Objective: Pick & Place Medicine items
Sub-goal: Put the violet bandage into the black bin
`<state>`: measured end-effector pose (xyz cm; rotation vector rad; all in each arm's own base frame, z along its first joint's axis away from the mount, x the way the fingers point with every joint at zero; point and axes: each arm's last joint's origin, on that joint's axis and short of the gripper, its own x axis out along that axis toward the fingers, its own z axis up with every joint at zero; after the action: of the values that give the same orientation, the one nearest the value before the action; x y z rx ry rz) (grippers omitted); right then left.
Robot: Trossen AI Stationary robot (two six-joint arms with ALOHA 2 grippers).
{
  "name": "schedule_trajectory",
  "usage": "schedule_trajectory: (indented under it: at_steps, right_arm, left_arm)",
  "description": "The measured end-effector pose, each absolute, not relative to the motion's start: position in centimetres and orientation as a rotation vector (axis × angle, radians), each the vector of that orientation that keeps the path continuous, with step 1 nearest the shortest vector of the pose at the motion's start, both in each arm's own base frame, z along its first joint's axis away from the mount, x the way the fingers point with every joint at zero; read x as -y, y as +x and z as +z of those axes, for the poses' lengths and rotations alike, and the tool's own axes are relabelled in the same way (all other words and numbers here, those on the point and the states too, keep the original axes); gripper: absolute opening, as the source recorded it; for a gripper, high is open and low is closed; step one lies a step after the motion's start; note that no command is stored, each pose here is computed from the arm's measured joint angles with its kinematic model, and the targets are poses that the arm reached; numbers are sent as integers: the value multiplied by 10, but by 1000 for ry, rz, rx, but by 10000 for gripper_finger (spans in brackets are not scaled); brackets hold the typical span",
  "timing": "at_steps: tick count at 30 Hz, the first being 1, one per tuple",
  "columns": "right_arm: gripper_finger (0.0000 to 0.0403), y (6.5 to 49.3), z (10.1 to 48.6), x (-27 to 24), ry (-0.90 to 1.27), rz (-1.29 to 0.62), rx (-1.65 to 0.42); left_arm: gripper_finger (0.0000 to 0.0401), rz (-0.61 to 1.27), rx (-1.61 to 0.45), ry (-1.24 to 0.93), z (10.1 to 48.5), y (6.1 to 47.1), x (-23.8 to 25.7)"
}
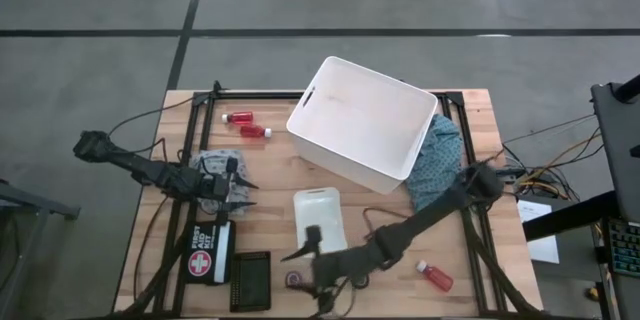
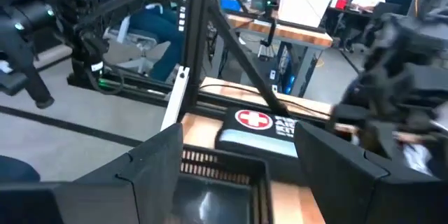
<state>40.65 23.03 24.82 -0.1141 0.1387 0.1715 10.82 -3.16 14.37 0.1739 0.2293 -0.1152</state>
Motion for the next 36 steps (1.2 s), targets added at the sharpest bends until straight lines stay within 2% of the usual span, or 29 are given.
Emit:
schedule_trajectory:
  at_steps: [8,17,22,29,36]
  right_arm:
    - [269,338,227,-172,-21,132,-37]
    - [269,274,198,-137,-56,130,-108]
    - [270,265,200,-132,-14,129,-98]
    - [269,265,201,-131,-122,133,-93]
    - [269,265,200,-132,-97,133,-97]
  left_arm:
    - [209,-115,-229,174,144,108,32]
    - [209,-115,-229,172,144,108,32]
    - [209,-115,-229,172,144,108,32]
    - [209,-115,-229,172,144,108,32]
    - [209,-115,-229,173,144,108,32]
